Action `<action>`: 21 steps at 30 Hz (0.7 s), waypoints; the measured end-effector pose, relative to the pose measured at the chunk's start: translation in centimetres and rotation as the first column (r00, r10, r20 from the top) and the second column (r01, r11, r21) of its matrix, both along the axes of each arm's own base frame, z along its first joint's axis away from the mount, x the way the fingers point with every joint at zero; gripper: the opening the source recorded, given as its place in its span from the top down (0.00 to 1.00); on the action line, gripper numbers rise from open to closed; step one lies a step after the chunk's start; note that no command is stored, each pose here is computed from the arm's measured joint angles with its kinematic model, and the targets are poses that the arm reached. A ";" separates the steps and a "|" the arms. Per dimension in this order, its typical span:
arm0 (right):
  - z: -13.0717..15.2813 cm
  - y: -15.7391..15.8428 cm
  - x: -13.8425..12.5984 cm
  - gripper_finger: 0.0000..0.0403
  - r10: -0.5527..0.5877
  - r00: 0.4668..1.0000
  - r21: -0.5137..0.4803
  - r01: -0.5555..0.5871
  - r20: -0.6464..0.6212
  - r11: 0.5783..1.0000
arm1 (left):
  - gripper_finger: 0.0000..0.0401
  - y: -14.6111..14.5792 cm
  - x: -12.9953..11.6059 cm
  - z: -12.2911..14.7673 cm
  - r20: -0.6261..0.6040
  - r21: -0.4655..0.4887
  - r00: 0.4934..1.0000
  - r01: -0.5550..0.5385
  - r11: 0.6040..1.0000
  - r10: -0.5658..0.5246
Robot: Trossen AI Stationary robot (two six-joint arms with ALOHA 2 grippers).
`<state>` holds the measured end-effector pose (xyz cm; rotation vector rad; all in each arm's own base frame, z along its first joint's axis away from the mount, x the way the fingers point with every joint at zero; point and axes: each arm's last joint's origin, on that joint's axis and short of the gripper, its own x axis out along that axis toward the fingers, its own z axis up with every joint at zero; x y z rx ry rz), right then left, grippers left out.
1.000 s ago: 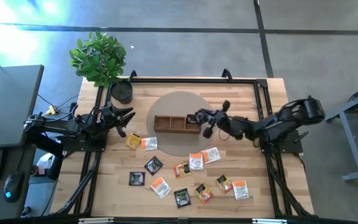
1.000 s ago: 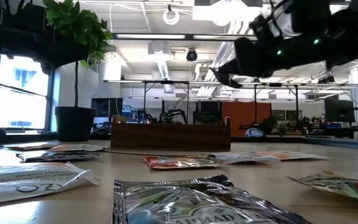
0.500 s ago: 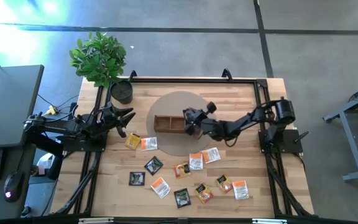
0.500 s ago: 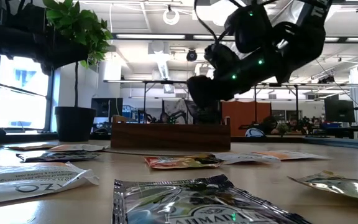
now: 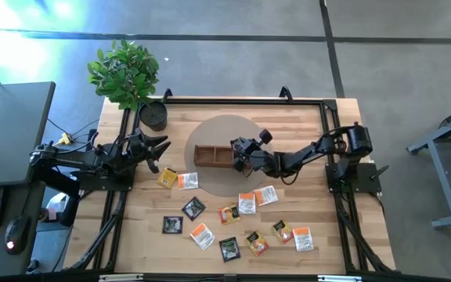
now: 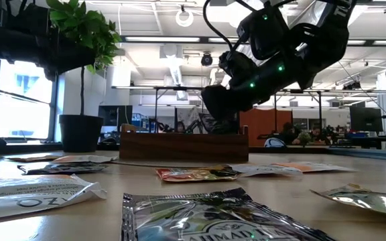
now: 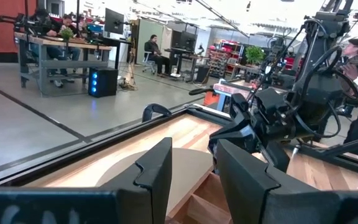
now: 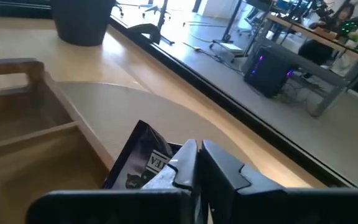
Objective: Pick & Place Tea
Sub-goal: Put the purple tea bag into the right section of the wooden organizer
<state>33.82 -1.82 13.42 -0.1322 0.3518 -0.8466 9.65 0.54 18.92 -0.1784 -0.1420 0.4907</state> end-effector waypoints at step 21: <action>3.3 1.1 -0.6 0.71 0.018 0.997 -0.156 -0.030 -0.078 0.987 | 0.68 0.0 0.0 0.0 0.000 0.000 1.000 0.000 1.000 0.000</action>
